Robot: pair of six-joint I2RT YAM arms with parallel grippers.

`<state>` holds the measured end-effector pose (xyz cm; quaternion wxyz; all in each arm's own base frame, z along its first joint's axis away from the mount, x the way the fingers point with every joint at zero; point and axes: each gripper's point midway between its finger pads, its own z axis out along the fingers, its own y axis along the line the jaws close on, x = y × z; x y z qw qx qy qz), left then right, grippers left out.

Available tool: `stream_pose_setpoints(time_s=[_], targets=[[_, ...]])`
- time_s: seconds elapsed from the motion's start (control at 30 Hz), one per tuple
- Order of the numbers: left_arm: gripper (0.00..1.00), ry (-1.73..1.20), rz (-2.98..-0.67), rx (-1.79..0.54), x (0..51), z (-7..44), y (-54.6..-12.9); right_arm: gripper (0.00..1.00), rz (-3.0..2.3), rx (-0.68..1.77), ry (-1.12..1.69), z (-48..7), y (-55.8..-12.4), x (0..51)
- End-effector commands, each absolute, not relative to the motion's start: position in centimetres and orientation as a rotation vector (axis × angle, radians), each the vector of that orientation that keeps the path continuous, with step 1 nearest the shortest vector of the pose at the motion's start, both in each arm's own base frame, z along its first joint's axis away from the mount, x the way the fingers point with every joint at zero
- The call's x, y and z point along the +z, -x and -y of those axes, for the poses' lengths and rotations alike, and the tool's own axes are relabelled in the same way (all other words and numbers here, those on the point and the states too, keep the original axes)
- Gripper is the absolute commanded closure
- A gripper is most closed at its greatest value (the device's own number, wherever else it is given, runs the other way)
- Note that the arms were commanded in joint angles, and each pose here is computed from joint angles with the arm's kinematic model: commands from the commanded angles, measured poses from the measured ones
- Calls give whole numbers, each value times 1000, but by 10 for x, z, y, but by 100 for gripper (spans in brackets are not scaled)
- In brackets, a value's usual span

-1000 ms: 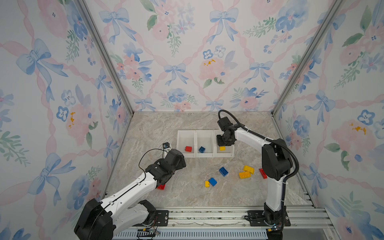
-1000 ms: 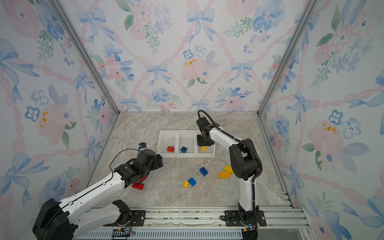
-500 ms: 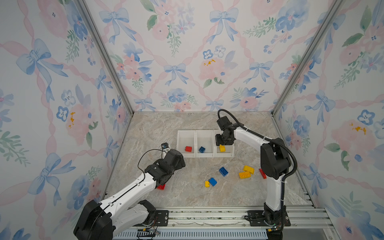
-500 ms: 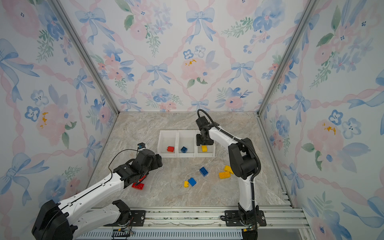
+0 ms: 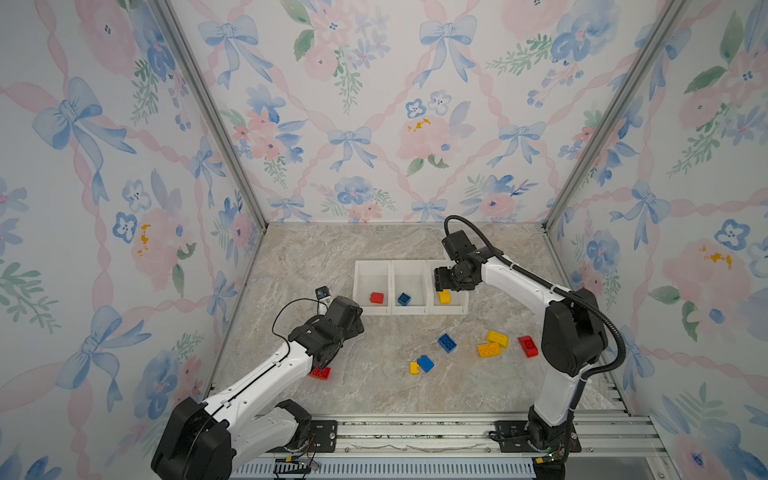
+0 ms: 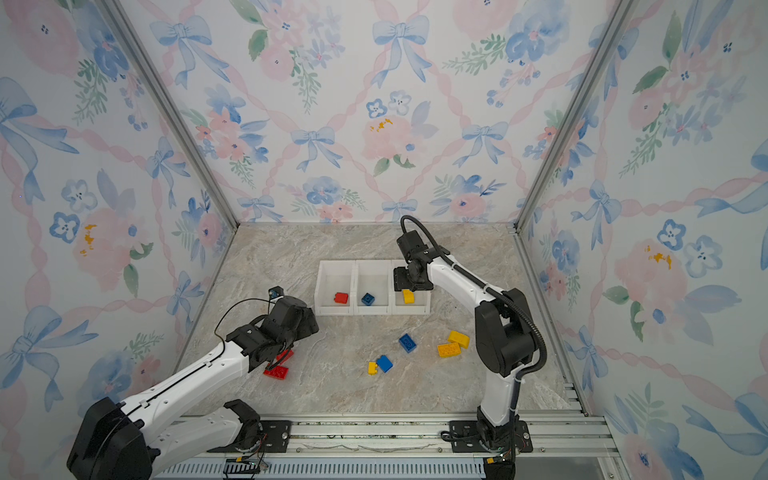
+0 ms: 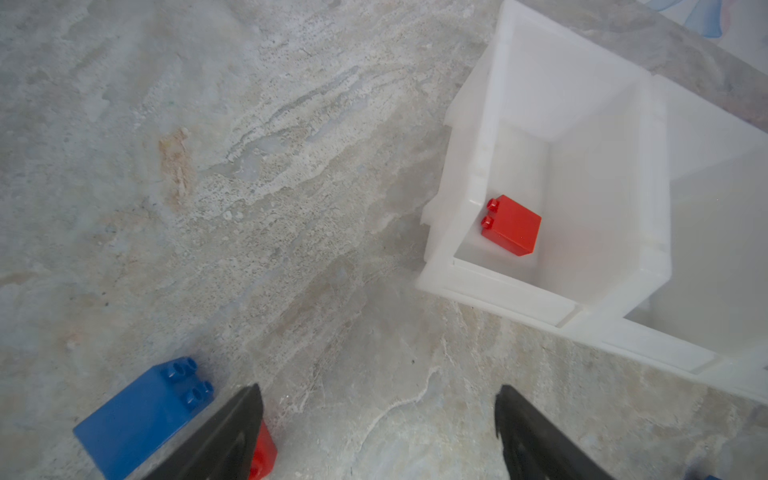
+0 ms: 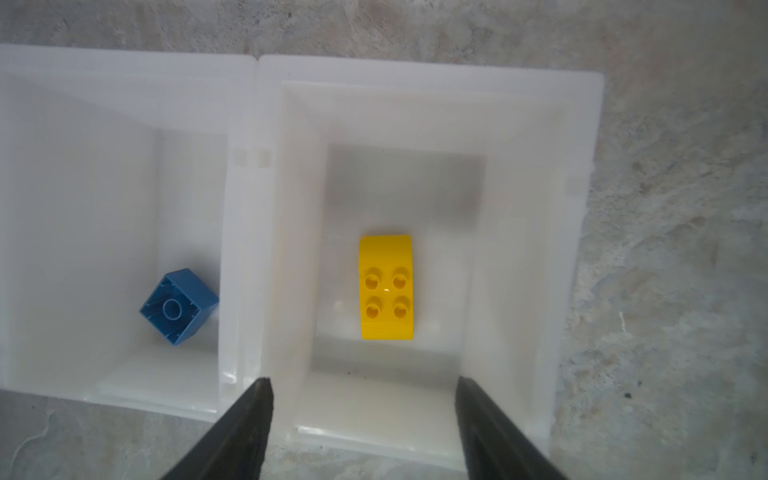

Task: Sort the legos into containers by color
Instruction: 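Drop the yellow brick from the right gripper while the left gripper nears the blue brick, then lower the left gripper onto the blue brick near the red bricks and close it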

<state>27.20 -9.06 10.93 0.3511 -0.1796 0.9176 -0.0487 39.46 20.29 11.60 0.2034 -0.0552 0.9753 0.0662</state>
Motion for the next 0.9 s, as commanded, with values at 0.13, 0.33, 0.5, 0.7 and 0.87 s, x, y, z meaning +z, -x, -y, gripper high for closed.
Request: stream_pose_setpoints(time_s=[0.13,0.33,0.5,0.7,0.87], targets=[[13,591,-2406,-7,116,57,-270,20,-2736,200,175,-199,-359,138],[14,685,-2473,52,107,32,-265,14,-2733,203,171,-193,-346,150],[20,731,-2542,43,92,22,-260,11,-2721,224,180,-193,-335,163],[24,775,-2581,106,85,7,-251,8,-2716,237,172,-191,-328,167],[26,845,-2605,135,74,-7,-244,7,-2712,247,164,-189,-324,168]])
